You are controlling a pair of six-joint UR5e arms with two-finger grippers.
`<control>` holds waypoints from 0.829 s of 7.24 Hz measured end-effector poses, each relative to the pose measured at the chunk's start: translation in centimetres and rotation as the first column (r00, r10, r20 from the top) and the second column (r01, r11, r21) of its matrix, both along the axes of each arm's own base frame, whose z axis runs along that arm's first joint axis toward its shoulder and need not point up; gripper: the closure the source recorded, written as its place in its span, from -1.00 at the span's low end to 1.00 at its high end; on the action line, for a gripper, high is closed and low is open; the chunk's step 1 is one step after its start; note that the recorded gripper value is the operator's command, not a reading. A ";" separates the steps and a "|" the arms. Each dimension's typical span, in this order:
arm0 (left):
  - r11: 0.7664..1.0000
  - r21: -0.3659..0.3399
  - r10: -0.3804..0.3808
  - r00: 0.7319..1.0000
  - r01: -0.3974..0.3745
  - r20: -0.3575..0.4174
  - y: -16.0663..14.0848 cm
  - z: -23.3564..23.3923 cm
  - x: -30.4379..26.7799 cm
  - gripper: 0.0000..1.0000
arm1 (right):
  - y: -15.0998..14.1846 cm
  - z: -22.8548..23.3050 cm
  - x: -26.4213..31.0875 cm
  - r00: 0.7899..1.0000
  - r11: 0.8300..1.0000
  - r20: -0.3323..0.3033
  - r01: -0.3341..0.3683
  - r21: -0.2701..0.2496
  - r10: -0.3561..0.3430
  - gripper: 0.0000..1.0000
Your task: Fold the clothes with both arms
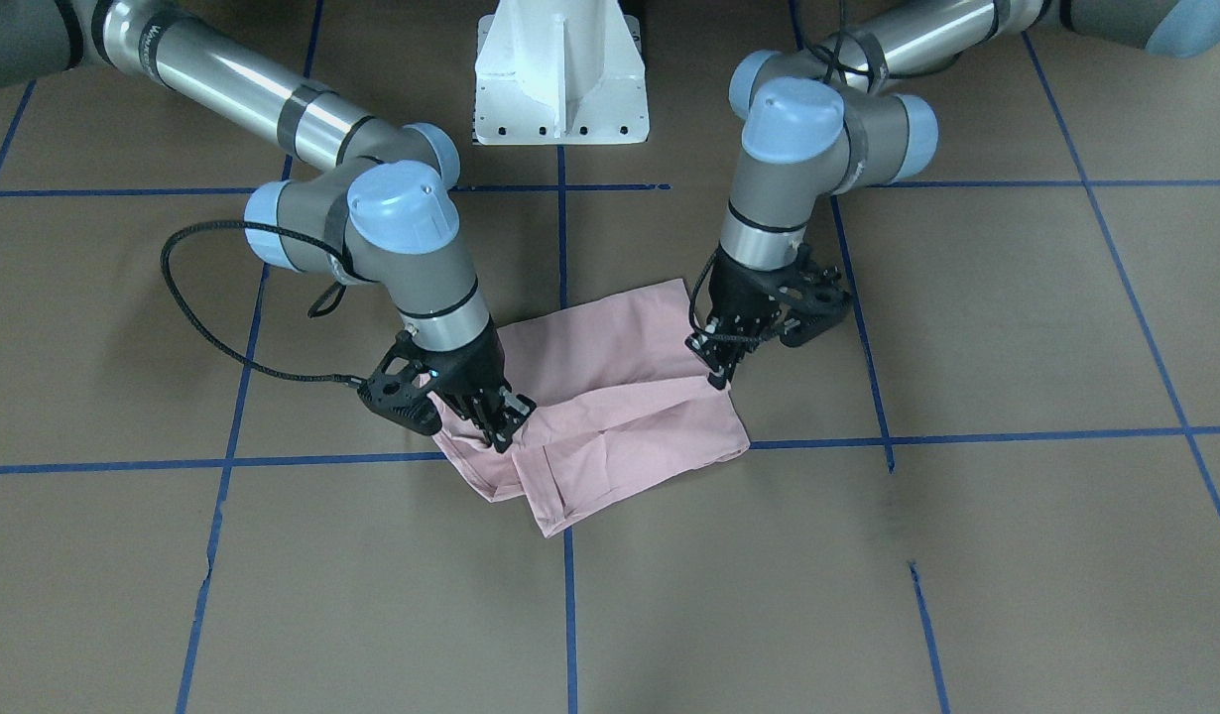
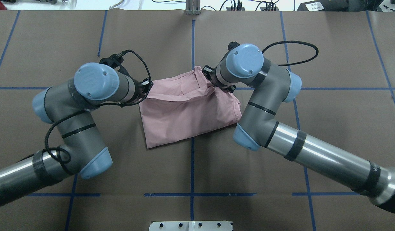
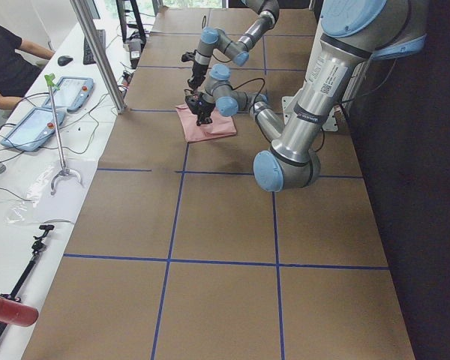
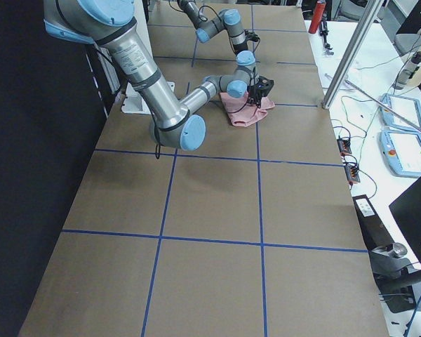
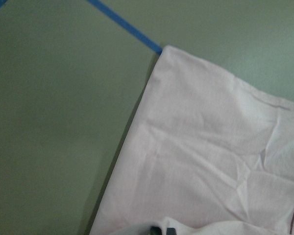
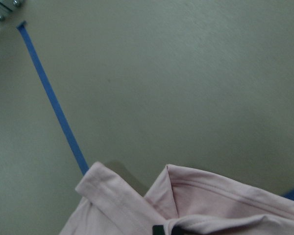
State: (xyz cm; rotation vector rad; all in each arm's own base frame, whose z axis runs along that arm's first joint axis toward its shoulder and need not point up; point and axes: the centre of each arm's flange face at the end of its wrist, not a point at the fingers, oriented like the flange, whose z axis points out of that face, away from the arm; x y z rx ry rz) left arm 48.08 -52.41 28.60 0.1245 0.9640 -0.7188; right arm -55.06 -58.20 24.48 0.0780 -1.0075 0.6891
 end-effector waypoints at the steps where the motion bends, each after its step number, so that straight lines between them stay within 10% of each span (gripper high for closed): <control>1: 0.999 0.042 -0.007 1.000 0.006 0.020 -3.0 1.7 -0.7 -1.00 | -3.4 -0.4 -0.3 1.000 1.000 -0.004 -0.024 0.017 0.024 -1.00; 6: 0.994 0.098 0.048 0.999 -0.048 0.008 -5.7 1.9 -4.8 -1.00 | -10.9 0.3 5.7 0.999 0.999 -0.033 -0.027 0.042 0.028 -1.00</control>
